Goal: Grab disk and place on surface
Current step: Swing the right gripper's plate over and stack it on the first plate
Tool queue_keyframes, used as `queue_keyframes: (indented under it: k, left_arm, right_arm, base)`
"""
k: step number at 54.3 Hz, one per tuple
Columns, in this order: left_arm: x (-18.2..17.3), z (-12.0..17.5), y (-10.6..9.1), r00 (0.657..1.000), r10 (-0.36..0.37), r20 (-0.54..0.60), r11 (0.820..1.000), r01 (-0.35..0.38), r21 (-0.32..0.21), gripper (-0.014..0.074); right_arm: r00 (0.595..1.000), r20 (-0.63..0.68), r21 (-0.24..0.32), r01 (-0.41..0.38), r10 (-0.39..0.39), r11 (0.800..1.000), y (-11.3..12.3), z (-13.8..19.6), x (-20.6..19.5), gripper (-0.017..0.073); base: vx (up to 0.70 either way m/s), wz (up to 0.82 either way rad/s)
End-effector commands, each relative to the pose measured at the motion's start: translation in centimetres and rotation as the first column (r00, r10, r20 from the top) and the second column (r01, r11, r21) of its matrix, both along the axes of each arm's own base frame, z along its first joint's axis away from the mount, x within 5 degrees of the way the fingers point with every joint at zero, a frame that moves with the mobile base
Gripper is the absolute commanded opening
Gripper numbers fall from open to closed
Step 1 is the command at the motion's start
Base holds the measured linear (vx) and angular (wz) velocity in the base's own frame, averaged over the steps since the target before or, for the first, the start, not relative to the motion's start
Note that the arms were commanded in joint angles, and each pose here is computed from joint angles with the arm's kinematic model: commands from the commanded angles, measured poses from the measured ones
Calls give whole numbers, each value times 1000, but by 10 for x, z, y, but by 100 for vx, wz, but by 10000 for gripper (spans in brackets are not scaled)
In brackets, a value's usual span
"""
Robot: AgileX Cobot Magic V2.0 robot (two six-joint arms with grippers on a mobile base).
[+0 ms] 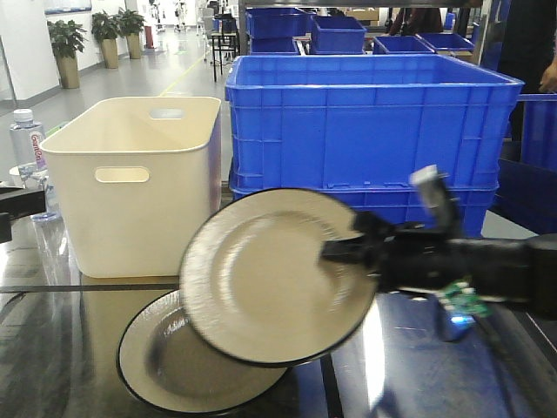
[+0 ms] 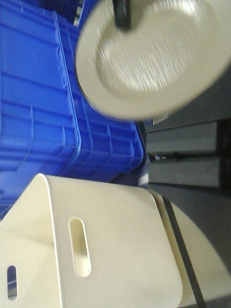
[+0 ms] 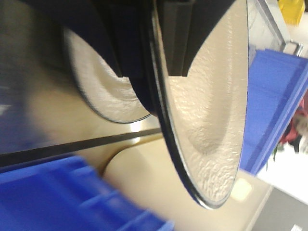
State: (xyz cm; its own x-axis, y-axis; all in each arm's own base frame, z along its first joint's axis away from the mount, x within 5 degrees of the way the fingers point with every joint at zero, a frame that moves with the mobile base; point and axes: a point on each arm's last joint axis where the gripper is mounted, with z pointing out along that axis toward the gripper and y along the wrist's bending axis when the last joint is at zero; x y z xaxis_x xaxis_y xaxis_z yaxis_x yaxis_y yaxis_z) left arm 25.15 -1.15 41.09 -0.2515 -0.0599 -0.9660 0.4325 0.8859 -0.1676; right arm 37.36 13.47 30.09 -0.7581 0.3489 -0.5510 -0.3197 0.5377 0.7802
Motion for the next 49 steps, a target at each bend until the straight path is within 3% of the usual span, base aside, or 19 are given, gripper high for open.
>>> queue_keyframes:
  k: [1, 11, 21, 27, 32, 40, 43, 49]
  left_arm:
    - [-8, 17, -2, 999, 6, 48, 998, -3, -55, -7]
    - [-7, 15, -2, 1000, 0, 26, 997, 2, -76, -7]
    - [-8, 14, -3, 1000, -7, 23, 997, 8, -76, -7]
    - [-8, 14, -3, 1000, -9, 23, 997, 10, -76, -7]
    - [-8, 14, -3, 1000, -10, 22, 997, 12, -76, -7]
    - [-9, 13, -4, 999, -29, 12, 998, 30, -60, -7]
    - [-9, 10, -5, 999, -43, -3, 999, 43, -29, -7]
    - [-9, -4, -1, 995, -6, -103, 1000, 6, 3, -5]
  right_arm:
    - [996, 91, 103, 14, -23, 995, 20, 33, 5, -3]
    - [997, 68, 64, 16, -20, 998, 43, 14, 16, 85]
    - [998, 56, 20, -34, 33, 999, 55, -4, 16, 323]
    - [995, 81, -41, -52, 55, 998, 55, -8, 16, 489]
    - [983, 169, -151, -52, 78, 987, 47, -9, 19, 589]
    - [940, 332, -359, 54, 73, 932, 19, 2, 26, 635]
    - [923, 379, -421, 115, 59, 900, 5, 10, 27, 619]
    - [878, 473, -545, 221, 78, 808, -24, 34, 20, 520]
  base:
    - [0, 0]
    - [0, 0]
    - [0, 0]
    - [0, 0]
    - [0, 0]
    - [0, 0]
    - [0, 0]
    - [0, 0]
